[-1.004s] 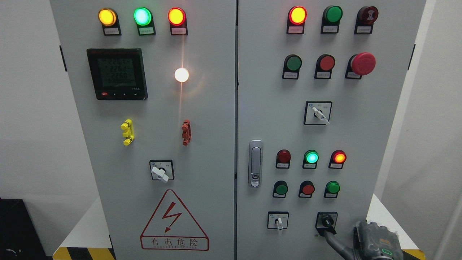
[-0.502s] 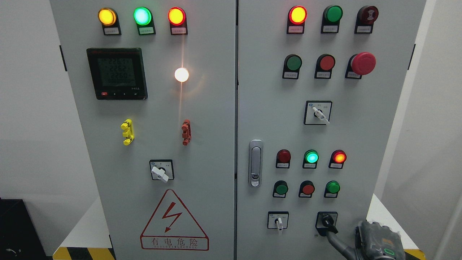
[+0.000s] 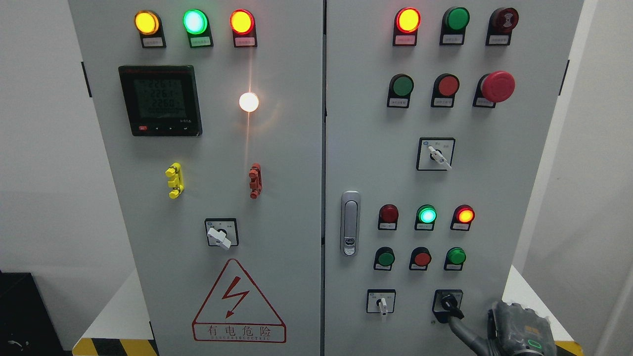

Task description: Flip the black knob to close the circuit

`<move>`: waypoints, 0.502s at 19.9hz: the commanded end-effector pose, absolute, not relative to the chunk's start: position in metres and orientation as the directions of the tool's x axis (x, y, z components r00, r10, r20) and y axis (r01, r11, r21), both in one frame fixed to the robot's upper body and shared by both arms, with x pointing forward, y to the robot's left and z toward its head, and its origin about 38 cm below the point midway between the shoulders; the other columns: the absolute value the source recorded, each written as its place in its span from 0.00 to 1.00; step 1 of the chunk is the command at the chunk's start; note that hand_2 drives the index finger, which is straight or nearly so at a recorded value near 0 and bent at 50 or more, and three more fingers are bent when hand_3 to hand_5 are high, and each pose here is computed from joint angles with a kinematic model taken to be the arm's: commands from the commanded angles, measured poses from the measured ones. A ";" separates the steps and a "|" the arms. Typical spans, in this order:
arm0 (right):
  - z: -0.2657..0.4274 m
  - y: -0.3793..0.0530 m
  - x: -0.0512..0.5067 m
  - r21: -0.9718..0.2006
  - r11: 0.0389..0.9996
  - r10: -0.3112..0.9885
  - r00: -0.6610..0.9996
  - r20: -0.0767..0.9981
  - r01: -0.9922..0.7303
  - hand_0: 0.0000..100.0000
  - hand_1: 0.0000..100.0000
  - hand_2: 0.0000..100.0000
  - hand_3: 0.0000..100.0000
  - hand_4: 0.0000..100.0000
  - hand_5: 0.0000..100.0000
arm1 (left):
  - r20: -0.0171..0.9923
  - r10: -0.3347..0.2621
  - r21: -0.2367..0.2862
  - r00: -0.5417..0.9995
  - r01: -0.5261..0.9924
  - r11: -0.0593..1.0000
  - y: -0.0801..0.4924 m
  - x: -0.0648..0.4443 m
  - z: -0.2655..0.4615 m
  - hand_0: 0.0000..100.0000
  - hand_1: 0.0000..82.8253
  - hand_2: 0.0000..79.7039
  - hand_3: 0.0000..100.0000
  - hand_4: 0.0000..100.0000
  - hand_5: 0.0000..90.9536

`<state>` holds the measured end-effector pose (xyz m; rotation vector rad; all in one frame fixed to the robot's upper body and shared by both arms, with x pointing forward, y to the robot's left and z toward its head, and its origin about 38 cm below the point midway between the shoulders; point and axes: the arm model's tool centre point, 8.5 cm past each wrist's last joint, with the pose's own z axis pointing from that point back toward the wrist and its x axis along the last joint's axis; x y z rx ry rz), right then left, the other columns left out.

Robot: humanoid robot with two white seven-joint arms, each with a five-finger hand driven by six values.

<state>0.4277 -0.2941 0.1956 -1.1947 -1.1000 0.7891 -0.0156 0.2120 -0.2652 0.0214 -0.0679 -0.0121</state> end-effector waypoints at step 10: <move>0.200 -0.280 0.426 -0.964 0.249 0.923 0.281 0.265 0.089 0.00 0.00 0.90 1.00 0.94 0.93 | 0.068 -0.013 0.022 0.998 0.011 1.000 0.212 -0.016 -0.265 0.12 0.67 0.00 0.00 0.00 0.00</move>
